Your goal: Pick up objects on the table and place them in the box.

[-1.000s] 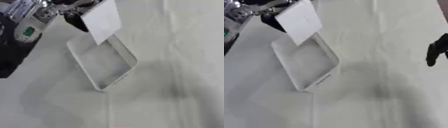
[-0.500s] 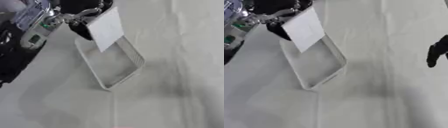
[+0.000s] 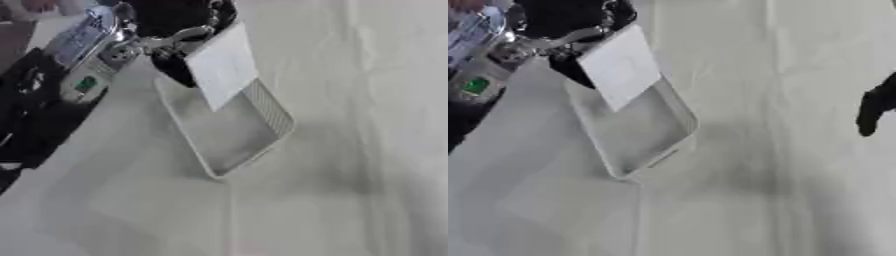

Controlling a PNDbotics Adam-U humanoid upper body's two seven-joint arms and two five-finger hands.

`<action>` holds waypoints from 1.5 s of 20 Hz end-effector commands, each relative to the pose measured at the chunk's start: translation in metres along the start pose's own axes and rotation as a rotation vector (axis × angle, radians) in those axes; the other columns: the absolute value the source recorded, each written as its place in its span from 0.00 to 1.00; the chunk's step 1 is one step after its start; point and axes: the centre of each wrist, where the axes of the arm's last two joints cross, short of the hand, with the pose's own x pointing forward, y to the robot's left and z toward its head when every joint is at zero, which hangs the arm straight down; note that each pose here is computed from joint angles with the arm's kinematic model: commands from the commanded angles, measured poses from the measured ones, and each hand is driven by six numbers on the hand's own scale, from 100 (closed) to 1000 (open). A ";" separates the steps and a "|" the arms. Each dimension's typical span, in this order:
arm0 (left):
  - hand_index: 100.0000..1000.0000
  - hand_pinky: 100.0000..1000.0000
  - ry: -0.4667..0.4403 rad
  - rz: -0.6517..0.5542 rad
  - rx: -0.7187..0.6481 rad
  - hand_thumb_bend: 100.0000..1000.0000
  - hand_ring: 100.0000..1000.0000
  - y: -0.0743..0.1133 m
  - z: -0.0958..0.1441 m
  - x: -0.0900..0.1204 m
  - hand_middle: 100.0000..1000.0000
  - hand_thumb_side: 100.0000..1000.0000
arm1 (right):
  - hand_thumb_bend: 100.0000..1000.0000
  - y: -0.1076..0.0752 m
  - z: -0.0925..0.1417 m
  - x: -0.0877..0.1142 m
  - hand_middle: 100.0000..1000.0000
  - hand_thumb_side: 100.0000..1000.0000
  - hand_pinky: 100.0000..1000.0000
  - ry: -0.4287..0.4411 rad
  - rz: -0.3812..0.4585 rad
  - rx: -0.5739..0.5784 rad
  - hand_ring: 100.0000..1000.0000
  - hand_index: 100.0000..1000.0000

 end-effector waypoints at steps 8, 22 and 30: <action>0.27 0.00 -0.061 -0.008 -0.074 0.14 0.07 -0.002 -0.015 0.010 0.15 0.25 | 0.00 -0.002 0.000 0.004 0.47 0.79 0.19 0.001 0.014 -0.005 0.38 0.73; 0.33 0.00 -0.076 0.035 -0.146 0.20 0.17 -0.015 -0.022 0.021 0.22 0.37 | 0.00 -0.002 0.000 0.004 0.47 0.79 0.19 0.009 0.022 -0.007 0.38 0.73; 0.85 0.66 -0.153 0.061 -0.191 0.86 0.77 -0.007 -0.022 0.026 0.79 0.92 | 0.00 -0.002 0.000 0.004 0.47 0.79 0.19 0.015 0.022 -0.007 0.38 0.73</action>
